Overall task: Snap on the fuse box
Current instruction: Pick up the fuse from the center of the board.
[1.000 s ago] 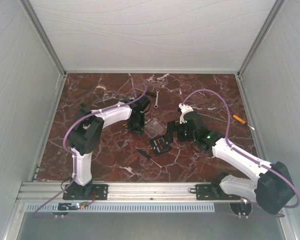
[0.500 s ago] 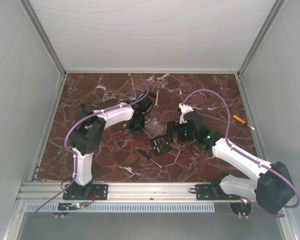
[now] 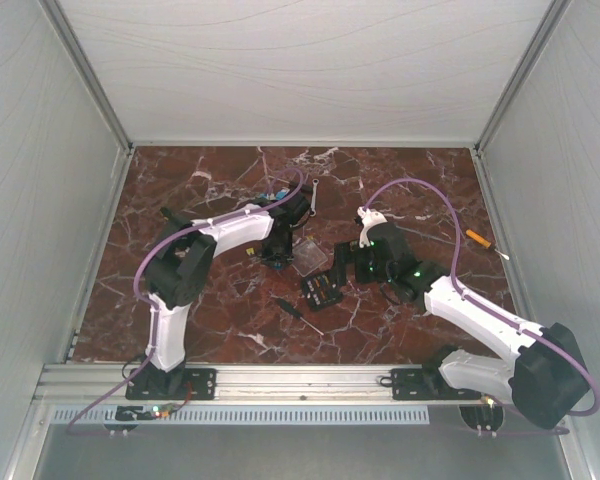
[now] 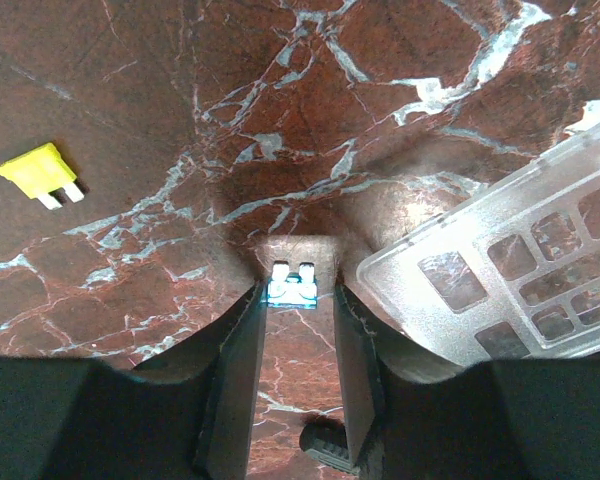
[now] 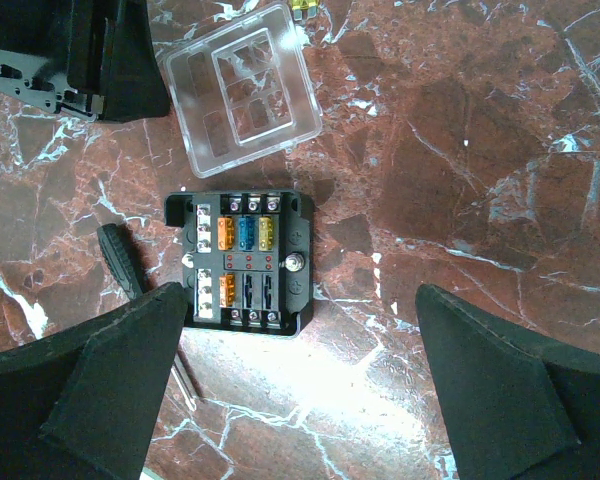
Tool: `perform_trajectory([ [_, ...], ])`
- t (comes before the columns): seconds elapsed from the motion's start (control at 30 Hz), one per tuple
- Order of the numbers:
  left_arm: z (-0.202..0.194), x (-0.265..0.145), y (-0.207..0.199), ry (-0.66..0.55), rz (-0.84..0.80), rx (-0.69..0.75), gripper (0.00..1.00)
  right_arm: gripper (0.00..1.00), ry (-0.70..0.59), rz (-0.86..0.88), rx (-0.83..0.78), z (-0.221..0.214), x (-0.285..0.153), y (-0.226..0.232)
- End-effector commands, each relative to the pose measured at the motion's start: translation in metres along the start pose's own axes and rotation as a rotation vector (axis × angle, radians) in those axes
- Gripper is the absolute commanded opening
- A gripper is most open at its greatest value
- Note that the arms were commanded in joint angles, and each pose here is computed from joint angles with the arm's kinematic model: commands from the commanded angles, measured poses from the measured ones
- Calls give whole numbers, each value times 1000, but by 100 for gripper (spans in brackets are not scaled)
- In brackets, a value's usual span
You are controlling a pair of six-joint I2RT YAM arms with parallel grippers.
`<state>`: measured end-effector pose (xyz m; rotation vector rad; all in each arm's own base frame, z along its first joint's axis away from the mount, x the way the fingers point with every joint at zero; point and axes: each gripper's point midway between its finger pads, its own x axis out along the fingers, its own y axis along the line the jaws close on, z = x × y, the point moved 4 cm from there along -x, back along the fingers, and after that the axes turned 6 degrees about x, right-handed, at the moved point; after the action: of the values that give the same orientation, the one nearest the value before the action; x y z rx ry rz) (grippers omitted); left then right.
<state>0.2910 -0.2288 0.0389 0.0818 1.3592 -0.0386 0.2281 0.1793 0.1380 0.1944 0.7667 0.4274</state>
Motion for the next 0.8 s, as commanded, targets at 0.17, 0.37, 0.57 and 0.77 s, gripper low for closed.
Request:
perform_trajectory([
  [0.17, -16, 25, 6, 63, 68, -14, 30, 98, -25, 16, 4, 6, 0, 3],
  [0.37, -12, 18, 6, 31, -2, -66, 22, 98, -24, 20, 2, 6, -1, 3],
  [0.57, -5, 5, 10, -30, -74, -149, 14, 98, -25, 39, -3, 6, -1, 5],
  [0.77, 3, -20, 6, -116, -217, -235, 13, 98, -35, 101, -11, 8, -3, 18],
])
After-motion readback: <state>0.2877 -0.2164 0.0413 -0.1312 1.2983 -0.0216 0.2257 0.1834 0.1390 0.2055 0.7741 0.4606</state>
